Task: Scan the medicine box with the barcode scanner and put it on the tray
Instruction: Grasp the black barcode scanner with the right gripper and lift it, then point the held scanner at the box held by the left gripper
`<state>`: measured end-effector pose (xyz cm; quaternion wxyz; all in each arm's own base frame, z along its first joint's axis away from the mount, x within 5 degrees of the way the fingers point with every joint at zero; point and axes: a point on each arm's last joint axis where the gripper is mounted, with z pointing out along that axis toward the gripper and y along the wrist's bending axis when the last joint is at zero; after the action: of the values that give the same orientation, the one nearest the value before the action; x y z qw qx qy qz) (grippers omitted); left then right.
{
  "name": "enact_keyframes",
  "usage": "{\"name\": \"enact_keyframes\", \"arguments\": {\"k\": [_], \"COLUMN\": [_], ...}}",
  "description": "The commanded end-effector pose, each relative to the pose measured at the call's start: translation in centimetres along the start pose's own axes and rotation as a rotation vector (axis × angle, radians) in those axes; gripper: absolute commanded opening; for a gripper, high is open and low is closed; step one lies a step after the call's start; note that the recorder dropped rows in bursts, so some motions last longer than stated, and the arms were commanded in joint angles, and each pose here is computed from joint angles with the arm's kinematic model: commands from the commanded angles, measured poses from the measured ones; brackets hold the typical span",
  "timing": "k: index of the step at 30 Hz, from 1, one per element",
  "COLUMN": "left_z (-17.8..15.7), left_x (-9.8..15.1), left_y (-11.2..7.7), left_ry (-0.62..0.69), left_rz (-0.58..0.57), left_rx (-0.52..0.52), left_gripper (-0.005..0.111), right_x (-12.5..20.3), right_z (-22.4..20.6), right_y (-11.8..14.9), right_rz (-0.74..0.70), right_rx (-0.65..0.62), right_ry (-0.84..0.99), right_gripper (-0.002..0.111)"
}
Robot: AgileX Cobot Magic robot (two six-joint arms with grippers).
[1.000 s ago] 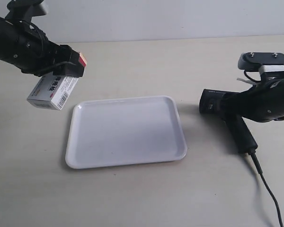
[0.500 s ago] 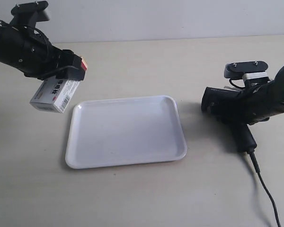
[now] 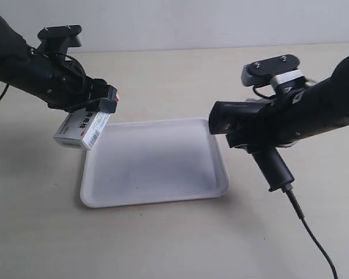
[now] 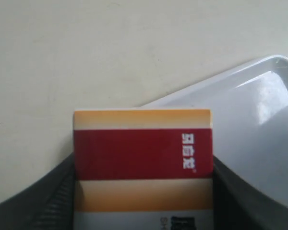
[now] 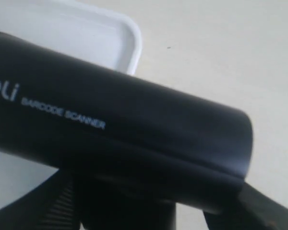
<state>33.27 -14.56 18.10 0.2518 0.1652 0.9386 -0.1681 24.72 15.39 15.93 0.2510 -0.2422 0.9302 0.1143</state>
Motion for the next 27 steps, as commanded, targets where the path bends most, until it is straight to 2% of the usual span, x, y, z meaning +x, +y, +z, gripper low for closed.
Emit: {"name": "enact_keyframes", "arguments": {"k": [1, 12, 17, 27], "left_z": [-0.1, 1.9, 1.9, 1.9], "left_x": [-0.3, 0.0, 0.0, 0.0], "left_y": [-0.1, 0.0, 0.3, 0.3], "left_ry": [-0.015, 0.093, 0.107, 0.112], "left_rz": [0.0, -0.026, -0.038, -0.026], "left_rx": [-0.001, 0.018, -0.008, -0.011], "left_gripper": [0.0, 0.0, 0.0, 0.0], "right_x": [0.0, 0.3, 0.0, -0.5], "right_z": [-0.1, -0.1, 0.4, 1.0], "right_y": [1.7, 1.9, 2.8, 2.0], "right_rz": [-0.055, -0.057, -0.106, -0.118], "right_rx": [-0.004, 0.022, 0.021, 0.114], "right_ry": [-0.005, 0.019, 0.023, 0.029], "right_gripper": [0.0, 0.0, 0.0, 0.0]}}
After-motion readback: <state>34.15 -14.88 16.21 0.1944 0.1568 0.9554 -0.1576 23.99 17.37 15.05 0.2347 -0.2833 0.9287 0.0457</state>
